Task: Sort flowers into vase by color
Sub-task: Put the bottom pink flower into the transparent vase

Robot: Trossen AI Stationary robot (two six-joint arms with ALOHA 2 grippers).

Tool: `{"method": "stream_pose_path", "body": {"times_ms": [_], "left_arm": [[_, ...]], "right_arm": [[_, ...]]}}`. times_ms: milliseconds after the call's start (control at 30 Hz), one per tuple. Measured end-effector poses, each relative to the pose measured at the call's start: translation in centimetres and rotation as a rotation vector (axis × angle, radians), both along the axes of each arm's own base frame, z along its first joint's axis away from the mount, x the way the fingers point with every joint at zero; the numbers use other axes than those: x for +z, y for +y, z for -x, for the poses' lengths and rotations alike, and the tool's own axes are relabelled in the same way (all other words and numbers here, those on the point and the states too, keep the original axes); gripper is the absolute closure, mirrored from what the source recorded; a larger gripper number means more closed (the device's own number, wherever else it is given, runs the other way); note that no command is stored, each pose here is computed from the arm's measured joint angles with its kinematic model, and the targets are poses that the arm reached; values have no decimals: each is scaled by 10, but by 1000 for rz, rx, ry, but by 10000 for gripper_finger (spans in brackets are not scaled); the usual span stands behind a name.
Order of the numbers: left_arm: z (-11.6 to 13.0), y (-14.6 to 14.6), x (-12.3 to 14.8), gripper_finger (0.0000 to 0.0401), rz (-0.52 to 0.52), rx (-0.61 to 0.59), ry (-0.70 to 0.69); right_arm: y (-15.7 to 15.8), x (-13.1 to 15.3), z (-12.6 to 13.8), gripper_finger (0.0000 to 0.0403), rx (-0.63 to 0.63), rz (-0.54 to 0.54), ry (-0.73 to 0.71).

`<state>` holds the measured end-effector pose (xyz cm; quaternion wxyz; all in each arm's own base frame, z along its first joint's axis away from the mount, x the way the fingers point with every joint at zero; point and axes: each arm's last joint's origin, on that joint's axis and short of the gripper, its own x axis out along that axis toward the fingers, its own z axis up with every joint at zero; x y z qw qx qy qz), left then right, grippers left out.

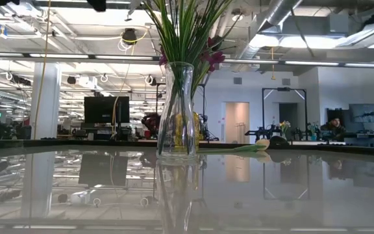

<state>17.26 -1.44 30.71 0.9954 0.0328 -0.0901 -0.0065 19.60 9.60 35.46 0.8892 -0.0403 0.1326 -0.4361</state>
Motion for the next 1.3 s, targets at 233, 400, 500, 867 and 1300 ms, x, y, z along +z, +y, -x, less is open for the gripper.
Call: {"method": "stream_pose_path", "body": {"times_ms": [233, 400, 500, 867, 1300], "left_arm": [[2, 1, 14, 248, -75, 43, -156], [1, 2, 14, 248, -85, 82, -159], [-2, 4, 12, 248, -70, 102, -139], [-5, 6, 7, 248, -57, 145, -93], [0, 11, 4, 248, -52, 304, -33]], "right_arm": [[-25, 86, -10, 384, -158, 235, -3], [-51, 119, -28, 384, 54, 83, 63], [-64, 127, -49, 384, 322, 41, 47], [-107, 132, -128, 385, 901, 160, -247], [-112, 67, -210, 385, 1083, 87, -225]]}}
